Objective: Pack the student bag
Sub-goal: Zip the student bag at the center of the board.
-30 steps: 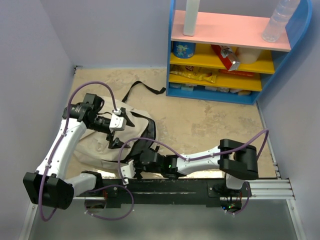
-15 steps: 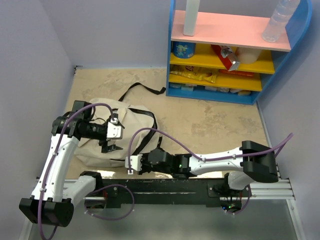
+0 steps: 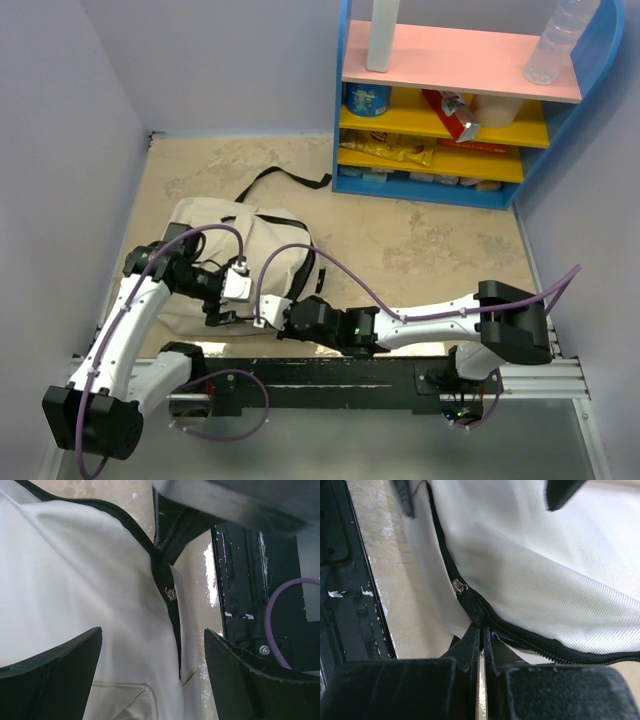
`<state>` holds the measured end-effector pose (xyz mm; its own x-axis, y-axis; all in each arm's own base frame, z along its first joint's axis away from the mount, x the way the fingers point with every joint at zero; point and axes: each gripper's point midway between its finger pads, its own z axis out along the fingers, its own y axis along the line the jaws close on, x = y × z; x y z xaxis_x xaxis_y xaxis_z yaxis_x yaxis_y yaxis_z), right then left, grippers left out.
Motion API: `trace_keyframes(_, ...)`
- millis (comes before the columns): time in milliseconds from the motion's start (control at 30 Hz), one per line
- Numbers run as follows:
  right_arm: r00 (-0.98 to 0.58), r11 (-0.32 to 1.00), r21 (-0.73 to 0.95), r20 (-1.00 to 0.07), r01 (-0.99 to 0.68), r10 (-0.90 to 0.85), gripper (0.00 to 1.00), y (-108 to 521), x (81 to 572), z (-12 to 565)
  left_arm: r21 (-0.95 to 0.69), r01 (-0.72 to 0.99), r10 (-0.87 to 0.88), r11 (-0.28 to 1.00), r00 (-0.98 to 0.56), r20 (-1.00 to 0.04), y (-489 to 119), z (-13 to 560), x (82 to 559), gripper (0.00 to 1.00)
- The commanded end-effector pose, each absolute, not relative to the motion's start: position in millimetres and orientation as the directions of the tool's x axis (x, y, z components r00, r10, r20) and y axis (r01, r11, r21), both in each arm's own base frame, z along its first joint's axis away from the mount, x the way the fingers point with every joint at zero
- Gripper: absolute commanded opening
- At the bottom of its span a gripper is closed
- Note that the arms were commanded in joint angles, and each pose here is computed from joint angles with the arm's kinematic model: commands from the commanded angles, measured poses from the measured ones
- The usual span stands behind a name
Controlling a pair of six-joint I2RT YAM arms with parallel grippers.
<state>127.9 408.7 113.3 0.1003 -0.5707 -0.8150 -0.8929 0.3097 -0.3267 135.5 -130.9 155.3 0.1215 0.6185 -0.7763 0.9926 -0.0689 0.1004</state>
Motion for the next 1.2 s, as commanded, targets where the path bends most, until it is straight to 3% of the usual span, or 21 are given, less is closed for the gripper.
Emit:
trace_keyframes(0, 0.016, 0.423, -0.261, -0.865, -0.868, -0.501, 0.0, 407.4, 149.1, 137.6, 0.177, 0.977, 0.618, -0.117, 0.211, -0.758, -132.5, 142.2, 140.0, 0.86)
trace_keyframes(200, -0.025, 0.438, -0.204, -0.886, -0.875, -0.462, 0.0, 402.2, 151.3, 148.3, 0.144, 0.98, 0.631, -0.134, 0.197, -0.751, -138.1, 117.2, 134.9, 0.83)
trace_keyframes(533, -0.053, 0.433, -0.177, -0.881, -0.884, -0.47, 0.0, 394.8, 145.2, 145.9, 0.169, 0.985, 0.692, -0.047, 0.154, -0.705, -131.6, 92.0, 156.9, 0.74)
trace_keyframes(667, -0.064, 0.444, -0.186, -0.869, -0.876, -0.49, 0.0, 386.1, 147.7, 141.5, 0.152, 0.986, 0.692, -0.063, 0.153, -0.705, -131.0, 87.2, 151.2, 0.54)
trace_keyframes(767, -0.085, 0.473, -0.189, -0.862, -0.861, -0.5, 0.0, 377.1, 155.9, 142.7, 0.146, 0.987, 0.693, -0.065, 0.15, -0.705, -131.2, 89.7, 151.1, 0.09)
trace_keyframes(800, -0.102, 0.493, -0.184, -0.861, -0.851, -0.498, 0.0, 371.4, 162.3, 144.6, 0.145, 0.987, 0.694, -0.065, 0.149, -0.704, -131.0, 90.9, 151.2, 0.01)
trace_keyframes(1167, -0.212, 0.618, -0.184, -0.833, -0.765, -0.51, 0.0, 337.2, 236.9, 132.3, 0.132, 0.984, 0.684, -0.12, 0.178, -0.708, -132.1, 100.0, 138.9, 0.0)
